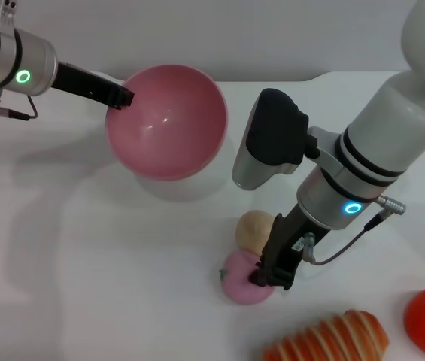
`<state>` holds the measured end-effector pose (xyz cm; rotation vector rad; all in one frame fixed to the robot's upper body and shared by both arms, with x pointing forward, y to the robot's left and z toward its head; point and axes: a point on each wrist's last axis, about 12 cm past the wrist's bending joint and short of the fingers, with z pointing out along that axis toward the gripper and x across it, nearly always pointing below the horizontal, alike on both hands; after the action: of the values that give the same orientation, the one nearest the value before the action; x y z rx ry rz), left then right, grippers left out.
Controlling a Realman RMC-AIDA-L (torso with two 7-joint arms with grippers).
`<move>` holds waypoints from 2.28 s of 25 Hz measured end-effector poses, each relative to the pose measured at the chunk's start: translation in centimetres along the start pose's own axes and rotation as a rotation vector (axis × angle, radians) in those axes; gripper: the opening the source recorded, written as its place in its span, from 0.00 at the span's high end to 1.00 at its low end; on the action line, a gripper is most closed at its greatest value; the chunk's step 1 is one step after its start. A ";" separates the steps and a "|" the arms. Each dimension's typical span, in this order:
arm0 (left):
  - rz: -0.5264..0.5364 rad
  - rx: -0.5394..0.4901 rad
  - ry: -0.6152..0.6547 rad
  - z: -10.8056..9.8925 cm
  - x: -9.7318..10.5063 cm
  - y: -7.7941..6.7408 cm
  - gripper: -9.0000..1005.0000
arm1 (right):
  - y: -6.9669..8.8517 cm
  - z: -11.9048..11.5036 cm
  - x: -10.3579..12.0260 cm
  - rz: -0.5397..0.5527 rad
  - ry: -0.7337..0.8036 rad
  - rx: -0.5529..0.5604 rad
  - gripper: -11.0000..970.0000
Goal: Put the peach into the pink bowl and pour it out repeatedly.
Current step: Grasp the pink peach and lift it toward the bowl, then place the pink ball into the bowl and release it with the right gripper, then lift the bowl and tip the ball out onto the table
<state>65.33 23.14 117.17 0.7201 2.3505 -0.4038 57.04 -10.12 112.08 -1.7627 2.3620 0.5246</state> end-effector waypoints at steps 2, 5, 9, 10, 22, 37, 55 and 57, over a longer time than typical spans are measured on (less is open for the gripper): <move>-0.001 -0.001 0.000 0.0 0.0 0.0 0.95 | 0.3 -0.3 -0.2 -0.016 -0.012 0.002 0.86; 0.000 -0.001 0.001 0.0 0.1 0.0 0.95 | 1.2 -1.6 -0.9 -0.064 -0.055 0.011 0.92; 0.008 0.002 0.003 0.0 0.1 0.0 0.95 | 2.6 -4.4 -1.8 -0.122 -0.137 0.046 0.96; 0.008 0.005 0.008 0.0 0.2 0.0 0.95 | 2.8 -5.1 -2.0 -0.133 -0.160 0.061 0.96; 0.009 0.054 0.025 0.6 0.0 -1.5 0.95 | 1.5 -13.2 -2.6 -0.179 -0.493 0.312 0.96; -0.064 0.090 0.026 0.9 -1.1 -3.3 0.95 | -1.2 -12.4 -0.1 -0.147 -0.515 0.287 0.84; 0.168 0.015 -0.256 1.0 -4.7 -5.0 0.95 | -4.7 -18.5 12.7 0.097 -1.479 0.384 0.44; 0.222 0.004 -0.319 1.5 -5.0 -5.6 0.95 | -4.5 -18.1 15.4 0.100 -1.610 0.462 0.44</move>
<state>65.99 15.98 119.86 0.8419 1.9492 -0.3932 58.31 -31.62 123.12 -0.4804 1.1801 0.8350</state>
